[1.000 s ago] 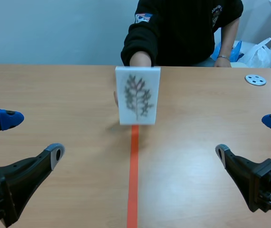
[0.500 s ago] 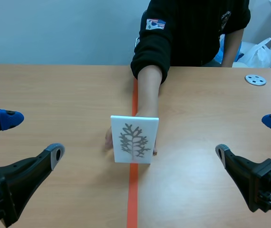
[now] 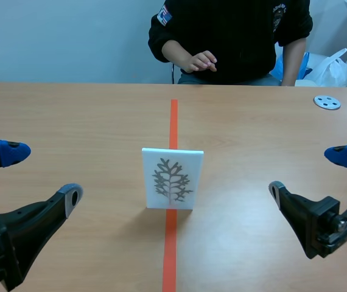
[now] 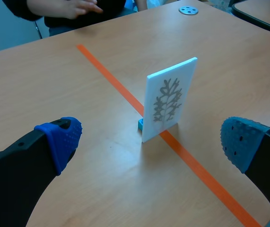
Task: Sort the leaf by its shape. The table is split by an orange tape line. A compound leaf with several leaflets goes to the left side, a simple leaf with one blade goes to the right side. Return to the home posture when a red brick is placed on the table.
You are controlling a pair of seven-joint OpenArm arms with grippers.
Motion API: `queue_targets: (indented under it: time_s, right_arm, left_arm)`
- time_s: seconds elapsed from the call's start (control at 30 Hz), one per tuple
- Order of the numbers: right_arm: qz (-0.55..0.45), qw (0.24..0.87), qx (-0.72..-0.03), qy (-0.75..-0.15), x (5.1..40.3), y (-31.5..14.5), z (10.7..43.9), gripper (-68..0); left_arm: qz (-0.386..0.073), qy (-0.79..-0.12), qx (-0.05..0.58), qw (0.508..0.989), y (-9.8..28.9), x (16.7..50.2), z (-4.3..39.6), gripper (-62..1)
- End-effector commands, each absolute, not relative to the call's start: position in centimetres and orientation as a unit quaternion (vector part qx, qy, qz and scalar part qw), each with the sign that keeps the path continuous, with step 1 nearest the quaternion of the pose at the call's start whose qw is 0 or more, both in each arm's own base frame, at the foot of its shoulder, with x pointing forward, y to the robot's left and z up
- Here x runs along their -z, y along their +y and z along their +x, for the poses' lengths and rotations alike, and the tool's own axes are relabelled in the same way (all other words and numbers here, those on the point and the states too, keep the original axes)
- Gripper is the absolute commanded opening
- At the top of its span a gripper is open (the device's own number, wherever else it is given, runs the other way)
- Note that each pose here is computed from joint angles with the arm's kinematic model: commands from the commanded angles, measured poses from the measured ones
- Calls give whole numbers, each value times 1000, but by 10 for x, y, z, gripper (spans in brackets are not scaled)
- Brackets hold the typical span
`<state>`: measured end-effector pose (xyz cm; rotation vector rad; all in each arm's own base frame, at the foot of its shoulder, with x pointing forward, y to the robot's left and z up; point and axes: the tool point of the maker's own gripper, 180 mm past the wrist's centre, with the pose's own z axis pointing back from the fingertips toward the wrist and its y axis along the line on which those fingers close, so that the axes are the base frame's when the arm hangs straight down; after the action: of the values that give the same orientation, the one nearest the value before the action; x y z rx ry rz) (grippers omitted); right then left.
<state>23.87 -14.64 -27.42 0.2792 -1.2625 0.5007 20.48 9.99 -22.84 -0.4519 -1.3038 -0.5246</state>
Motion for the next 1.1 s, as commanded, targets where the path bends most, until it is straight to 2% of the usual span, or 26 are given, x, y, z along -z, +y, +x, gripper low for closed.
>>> queue_targets:
  time_s: [0.0, 0.4, 0.53, 0.93, 1.0, 1.07]
  right_arm:
    - [139, 754, -230, -599, 268, -142, 248, -8]
    - [174, 736, -287, -588, 314, -97, 278, -8]
    - [187, 731, -287, -590, 329, -80, 294, -8]
    - [225, 717, -320, -577, 356, -1, 316, -8]
    - [227, 713, -330, -576, 357, 6, 315, -20]
    - [231, 709, -334, -577, 357, 10, 313, -79]
  left_arm:
    - [-213, -606, 234, 730, 97, 220, 206, 14]
    - [-213, -606, 234, 730, 97, 220, 206, 14]
    - [-213, -606, 234, 730, 97, 220, 206, 14]
    - [-213, -606, 234, 730, 97, 220, 206, 14]
    - [-213, -606, 234, 730, 97, 220, 206, 14]
    - [-213, -606, 234, 730, 97, 220, 206, 14]
